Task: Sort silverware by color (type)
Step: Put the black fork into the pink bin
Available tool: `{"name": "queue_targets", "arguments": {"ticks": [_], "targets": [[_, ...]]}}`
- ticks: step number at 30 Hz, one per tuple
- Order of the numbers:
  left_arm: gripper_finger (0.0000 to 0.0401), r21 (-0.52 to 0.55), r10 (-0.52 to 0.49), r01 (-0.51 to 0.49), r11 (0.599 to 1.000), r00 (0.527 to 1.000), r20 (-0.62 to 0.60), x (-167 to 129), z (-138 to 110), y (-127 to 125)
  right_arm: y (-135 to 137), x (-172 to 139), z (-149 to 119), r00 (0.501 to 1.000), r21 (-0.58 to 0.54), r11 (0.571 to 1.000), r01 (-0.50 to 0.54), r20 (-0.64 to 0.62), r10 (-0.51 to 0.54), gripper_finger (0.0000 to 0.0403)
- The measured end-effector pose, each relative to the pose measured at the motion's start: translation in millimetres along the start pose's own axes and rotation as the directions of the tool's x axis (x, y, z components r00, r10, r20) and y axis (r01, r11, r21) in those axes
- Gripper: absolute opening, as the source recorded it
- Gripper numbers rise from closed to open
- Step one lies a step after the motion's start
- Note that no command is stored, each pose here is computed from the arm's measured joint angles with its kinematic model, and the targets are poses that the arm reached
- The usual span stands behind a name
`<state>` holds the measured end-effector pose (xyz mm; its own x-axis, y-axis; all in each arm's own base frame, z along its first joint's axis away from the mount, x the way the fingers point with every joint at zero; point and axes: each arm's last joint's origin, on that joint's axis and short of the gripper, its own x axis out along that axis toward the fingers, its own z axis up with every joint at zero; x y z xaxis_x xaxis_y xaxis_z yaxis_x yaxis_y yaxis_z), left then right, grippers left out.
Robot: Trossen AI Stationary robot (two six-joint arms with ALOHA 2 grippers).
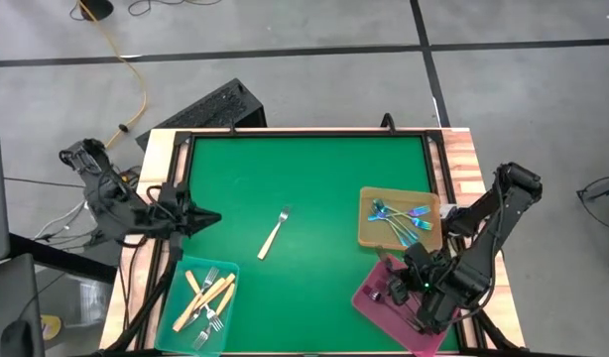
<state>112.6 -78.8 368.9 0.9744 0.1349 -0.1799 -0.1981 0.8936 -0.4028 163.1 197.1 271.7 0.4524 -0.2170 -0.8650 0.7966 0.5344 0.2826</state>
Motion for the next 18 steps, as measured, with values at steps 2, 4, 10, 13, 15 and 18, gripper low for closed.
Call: {"name": "queue_targets", "arguments": {"ticks": [2, 4, 10, 13, 15, 18], "targets": [[0.0, 0.005, -0.031, 0.031, 1.0, 0.999, 0.023, -2, 2, 3, 1, 3, -4, 0.999, 0.015, 0.999, 0.031, -0.021, -0.03, 0.0028], [0.0, 0.019, -0.061, 0.06, 0.998, 0.997, 0.038, -3, 3, 6, 0, 9, -13, 0.997, 0.021, 0.998, 0.064, -0.052, -0.063, 0.0028], [0.0, 0.107, -0.113, 0.108, 0.988, 0.993, 0.046, 0, 3, 14, 2, 26, -31, 0.985, 0.029, 0.987, 0.156, -0.082, -0.153, 0.0028], [0.0, 0.103, -0.106, 0.1, 0.99, 0.993, 0.048, 3, 5, 17, 4, 30, -36, 0.979, 0.028, 0.984, 0.174, -0.114, -0.17, 0.0028], [0.0, 0.11, -0.114, 0.109, 0.988, 0.993, 0.039, 5, 5, 18, 5, 31, -42, 0.98, 0.037, 0.985, 0.166, -0.121, -0.161, 0.0028], [0.0, 0.138, -0.122, 0.118, 0.983, 0.992, 0.024, 10, 6, 19, 4, 33, -49, 0.979, 0.046, 0.984, 0.17, -0.121, -0.164, 0.0028]]}}
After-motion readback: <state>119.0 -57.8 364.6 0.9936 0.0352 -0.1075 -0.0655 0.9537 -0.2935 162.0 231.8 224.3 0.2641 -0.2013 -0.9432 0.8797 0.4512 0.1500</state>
